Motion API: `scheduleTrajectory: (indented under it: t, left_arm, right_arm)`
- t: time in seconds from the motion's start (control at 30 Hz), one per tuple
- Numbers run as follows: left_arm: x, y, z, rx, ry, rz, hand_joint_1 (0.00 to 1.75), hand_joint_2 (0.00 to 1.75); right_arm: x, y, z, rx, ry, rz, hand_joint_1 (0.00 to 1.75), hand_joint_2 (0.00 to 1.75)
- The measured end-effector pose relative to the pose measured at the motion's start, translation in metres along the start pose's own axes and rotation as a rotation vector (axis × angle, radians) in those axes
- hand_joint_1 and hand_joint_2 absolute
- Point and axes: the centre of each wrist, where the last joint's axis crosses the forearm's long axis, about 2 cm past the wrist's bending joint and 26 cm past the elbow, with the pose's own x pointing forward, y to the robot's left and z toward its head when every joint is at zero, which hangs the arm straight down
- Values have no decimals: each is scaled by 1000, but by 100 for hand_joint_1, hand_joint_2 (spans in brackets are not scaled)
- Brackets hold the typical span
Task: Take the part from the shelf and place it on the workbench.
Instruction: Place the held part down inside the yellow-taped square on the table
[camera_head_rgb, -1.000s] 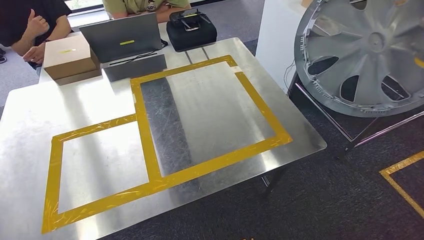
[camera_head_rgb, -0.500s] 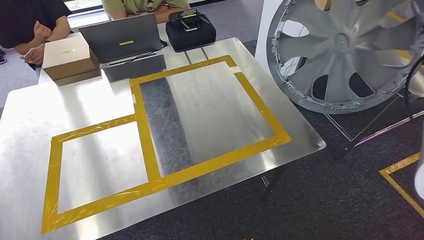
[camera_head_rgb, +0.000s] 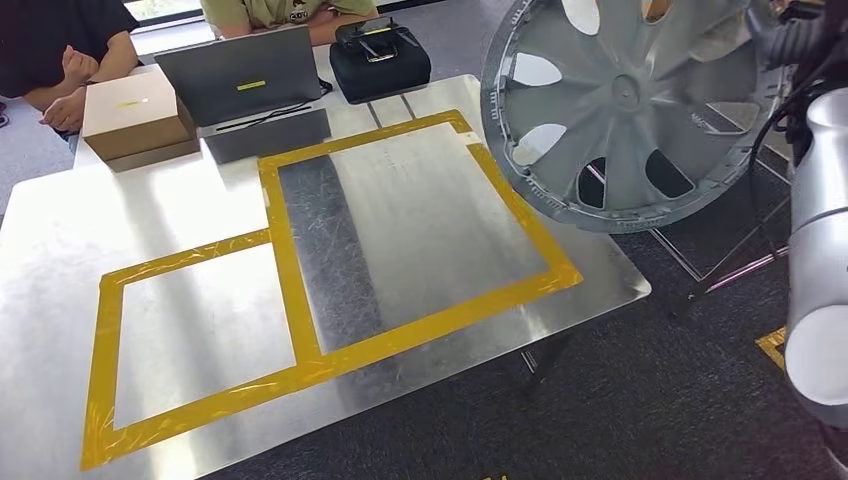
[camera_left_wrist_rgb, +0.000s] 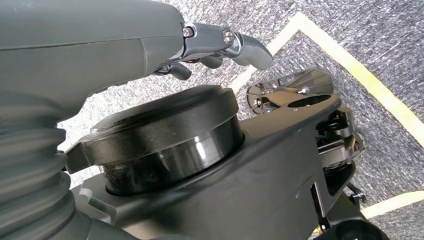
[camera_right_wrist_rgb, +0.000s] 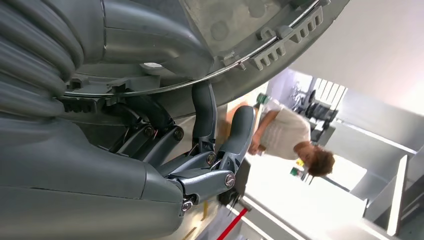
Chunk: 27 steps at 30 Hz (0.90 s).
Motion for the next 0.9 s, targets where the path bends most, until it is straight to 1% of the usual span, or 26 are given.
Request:
scheduleTrajectory:
  t: [0.27, 0.43, 0.67, 0.9]
  left_arm:
    - [1, 2, 0, -1, -10, -11, 0, 175]
    - [3, 4, -1, 1, -18, -14, 0, 175]
    - [3, 5, -1, 1, -22, -17, 0, 175]
    - [3, 8, -1, 6, -22, -18, 0, 175]
  right_arm:
    - [20, 70, 15, 123, -50, -70, 175, 175]
    - [32, 105, 27, 194, -69, -108, 175, 175]
    - [39, 138, 42, 276, -81, -153, 175, 175]
    - [41, 157, 52, 318, -82, -175, 175, 175]
